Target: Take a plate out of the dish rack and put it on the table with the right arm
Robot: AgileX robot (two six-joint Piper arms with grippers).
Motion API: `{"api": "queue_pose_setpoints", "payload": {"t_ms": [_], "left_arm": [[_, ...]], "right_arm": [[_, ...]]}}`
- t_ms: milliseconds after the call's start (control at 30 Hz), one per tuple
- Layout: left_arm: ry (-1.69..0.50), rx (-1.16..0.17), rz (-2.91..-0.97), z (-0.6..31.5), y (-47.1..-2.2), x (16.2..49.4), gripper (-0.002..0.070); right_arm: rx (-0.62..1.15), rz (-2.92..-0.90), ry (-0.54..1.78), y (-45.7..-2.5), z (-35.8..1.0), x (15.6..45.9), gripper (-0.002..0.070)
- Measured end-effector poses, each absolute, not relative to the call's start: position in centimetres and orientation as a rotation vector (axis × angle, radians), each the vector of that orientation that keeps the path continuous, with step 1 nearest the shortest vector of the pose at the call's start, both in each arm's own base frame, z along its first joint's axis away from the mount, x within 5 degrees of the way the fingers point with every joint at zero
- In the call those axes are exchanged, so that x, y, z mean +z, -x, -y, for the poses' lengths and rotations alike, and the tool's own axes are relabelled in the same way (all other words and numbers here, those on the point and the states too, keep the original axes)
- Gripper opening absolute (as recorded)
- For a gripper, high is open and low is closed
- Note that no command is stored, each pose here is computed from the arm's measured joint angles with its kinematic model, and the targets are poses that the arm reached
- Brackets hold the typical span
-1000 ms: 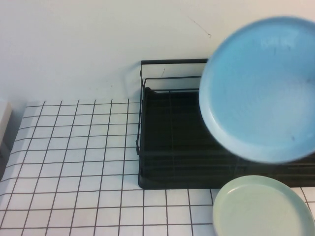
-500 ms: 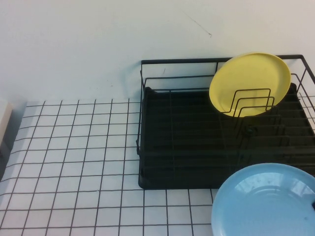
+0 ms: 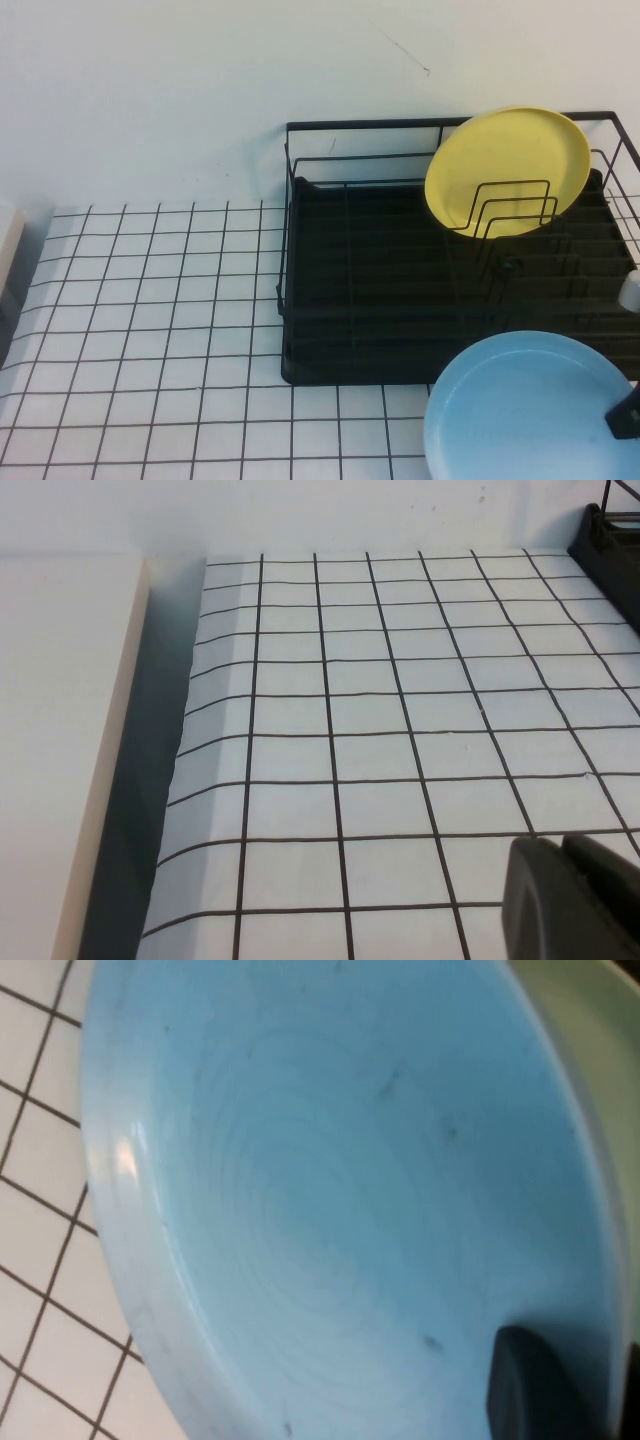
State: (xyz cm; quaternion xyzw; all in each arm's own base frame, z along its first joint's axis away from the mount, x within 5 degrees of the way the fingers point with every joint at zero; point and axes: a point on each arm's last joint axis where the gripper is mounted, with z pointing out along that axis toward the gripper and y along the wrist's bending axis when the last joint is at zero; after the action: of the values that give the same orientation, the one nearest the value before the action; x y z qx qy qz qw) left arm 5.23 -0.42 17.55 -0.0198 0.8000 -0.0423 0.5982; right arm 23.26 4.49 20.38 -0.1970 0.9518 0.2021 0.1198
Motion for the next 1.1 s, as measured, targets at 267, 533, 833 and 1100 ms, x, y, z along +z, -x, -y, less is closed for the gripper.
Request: {"api": "queue_pose_setpoints", "payload": {"t_ms": [267, 533, 833, 1100], "left_arm": [[0.046, -0.098, -1.856, 0.4, -5.2, 17.5, -0.0003], [0.046, -0.098, -1.856, 0.4, -5.2, 17.5, -0.0003], [0.050, -0.101, -1.856, 0.4, -5.2, 17.5, -0.0003], [0.050, -0.101, -1.856, 0.4, -5.2, 17.5, -0.0003]], "right_arm": [[0.531, -2.793, 0.615, -24.8, -4.2, 20.5, 0.0209], [0.444, -2.786, 0.710, -26.8, -3.8, 25.3, 0.0228], [0.558, -2.741, 0.805, -25.5, -4.9, 28.8, 0.0056], [0.395, -2.836, 0.913, -21.0, -5.1, 26.8, 0.0008]]}}
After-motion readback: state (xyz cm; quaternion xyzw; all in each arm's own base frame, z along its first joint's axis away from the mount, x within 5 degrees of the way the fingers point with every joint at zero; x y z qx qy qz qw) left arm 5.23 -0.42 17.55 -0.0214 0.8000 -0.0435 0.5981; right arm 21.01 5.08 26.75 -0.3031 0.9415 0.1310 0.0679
